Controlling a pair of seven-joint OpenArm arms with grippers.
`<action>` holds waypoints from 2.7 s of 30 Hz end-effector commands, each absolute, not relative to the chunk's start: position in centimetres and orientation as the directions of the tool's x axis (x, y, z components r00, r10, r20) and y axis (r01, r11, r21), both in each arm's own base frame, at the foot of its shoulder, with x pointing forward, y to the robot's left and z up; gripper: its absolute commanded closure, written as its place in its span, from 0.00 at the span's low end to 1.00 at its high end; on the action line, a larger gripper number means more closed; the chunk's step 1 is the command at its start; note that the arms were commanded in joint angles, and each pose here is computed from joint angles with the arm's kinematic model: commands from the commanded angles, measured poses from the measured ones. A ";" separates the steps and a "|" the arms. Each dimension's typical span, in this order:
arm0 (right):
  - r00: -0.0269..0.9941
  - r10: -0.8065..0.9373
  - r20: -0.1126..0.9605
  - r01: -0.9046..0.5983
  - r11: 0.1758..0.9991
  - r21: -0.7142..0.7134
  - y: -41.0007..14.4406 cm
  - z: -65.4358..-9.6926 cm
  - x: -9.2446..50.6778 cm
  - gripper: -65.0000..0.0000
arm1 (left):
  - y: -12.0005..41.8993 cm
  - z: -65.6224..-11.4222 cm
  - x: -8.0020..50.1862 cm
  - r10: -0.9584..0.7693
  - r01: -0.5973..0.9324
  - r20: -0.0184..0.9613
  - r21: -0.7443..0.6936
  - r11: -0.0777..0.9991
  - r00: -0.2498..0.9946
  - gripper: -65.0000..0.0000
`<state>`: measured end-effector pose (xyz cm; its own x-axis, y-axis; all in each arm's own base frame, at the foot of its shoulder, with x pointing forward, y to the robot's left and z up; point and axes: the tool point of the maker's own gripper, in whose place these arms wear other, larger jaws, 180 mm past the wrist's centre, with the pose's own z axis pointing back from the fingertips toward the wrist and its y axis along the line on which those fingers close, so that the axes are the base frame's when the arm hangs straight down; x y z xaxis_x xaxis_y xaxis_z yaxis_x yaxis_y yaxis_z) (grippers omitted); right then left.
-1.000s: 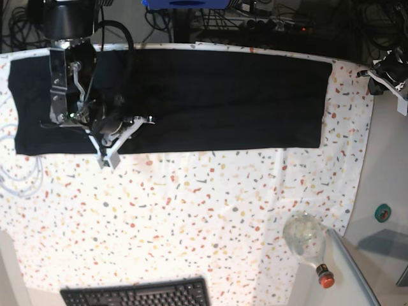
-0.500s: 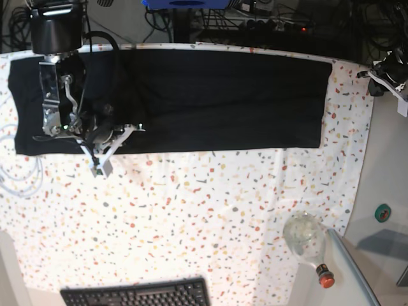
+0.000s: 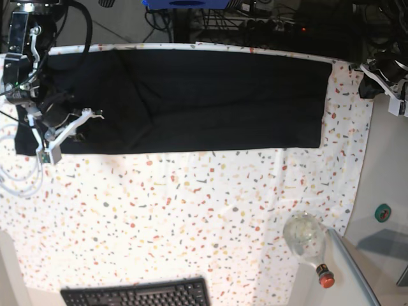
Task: Layout the t-shirt on the table in an organized manner, then fold the t-shirt properly
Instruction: 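Press the right gripper onto the strip's end to flatten it, then grasp the strip's other end with the left gripper and drag it inward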
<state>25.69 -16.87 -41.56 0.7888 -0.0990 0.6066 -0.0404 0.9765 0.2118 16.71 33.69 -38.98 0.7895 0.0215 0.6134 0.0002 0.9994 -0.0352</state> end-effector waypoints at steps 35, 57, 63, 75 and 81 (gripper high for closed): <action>0.800 -0.005 0.600 -0.169 0.958 0.233 -15.6 -42.6 25.0 1.00 | 25.7 -48.3 23.0 0.217 0.001 0.522 -0.386 0.922 0.825 0.02; 0.800 -0.007 0.600 -0.163 0.960 0.228 -16.0 -42.5 25.0 1.00 | 26.9 -47.3 24.4 0.207 0.008 0.551 -0.363 0.932 0.808 1.00; 0.800 -0.008 0.600 -0.162 0.960 0.230 -15.9 -42.5 25.0 1.00 | 31.7 -44.8 25.4 0.127 0.030 0.588 -0.250 0.968 0.799 1.00; 0.805 -0.011 0.593 -0.159 0.959 0.233 -15.9 -42.8 24.9 1.00 | 26.1 -40.1 23.4 -0.070 0.214 0.664 -0.138 0.967 0.745 1.00; 0.812 -0.014 0.584 -0.154 0.959 0.237 -16.0 -43.2 24.7 1.00 | 21.6 -38.9 23.2 -0.024 0.183 0.648 -0.178 0.967 0.761 1.00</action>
<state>23.68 -15.74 -44.21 0.8384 -0.0156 0.5449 -0.1392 0.9603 0.2416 22.65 21.74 -39.67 0.7830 -0.0232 0.6216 0.1705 0.9691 -0.1785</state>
